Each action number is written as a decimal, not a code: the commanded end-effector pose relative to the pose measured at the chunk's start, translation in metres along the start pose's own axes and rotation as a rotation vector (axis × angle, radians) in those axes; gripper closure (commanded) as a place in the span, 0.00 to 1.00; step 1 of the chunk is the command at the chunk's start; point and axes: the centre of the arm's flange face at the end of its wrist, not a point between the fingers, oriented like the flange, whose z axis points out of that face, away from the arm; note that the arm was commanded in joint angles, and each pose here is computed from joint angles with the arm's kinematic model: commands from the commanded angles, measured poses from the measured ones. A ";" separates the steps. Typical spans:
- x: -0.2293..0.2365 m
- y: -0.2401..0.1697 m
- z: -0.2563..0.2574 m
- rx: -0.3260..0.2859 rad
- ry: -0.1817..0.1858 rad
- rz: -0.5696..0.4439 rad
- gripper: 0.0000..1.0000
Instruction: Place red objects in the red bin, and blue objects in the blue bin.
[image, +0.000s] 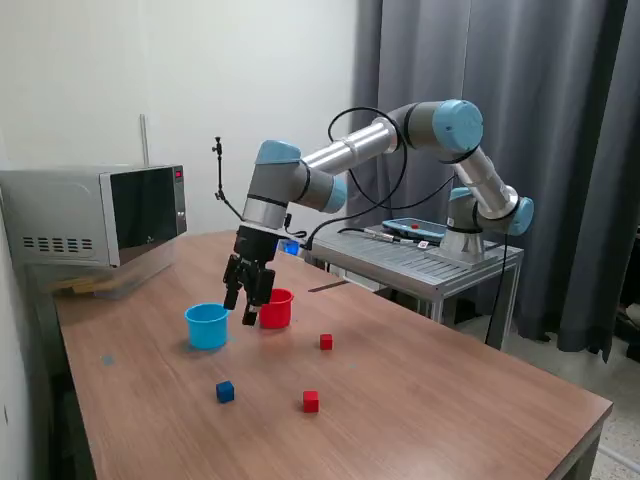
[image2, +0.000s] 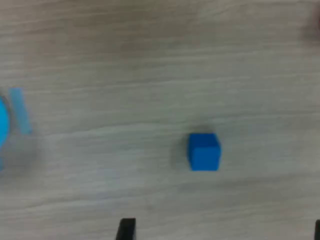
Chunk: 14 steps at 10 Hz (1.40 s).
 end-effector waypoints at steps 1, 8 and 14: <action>0.027 -0.011 0.011 0.020 0.018 -0.029 0.00; 0.031 0.000 0.086 0.013 0.022 -0.029 0.00; 0.022 -0.006 0.123 0.030 0.018 -0.007 0.00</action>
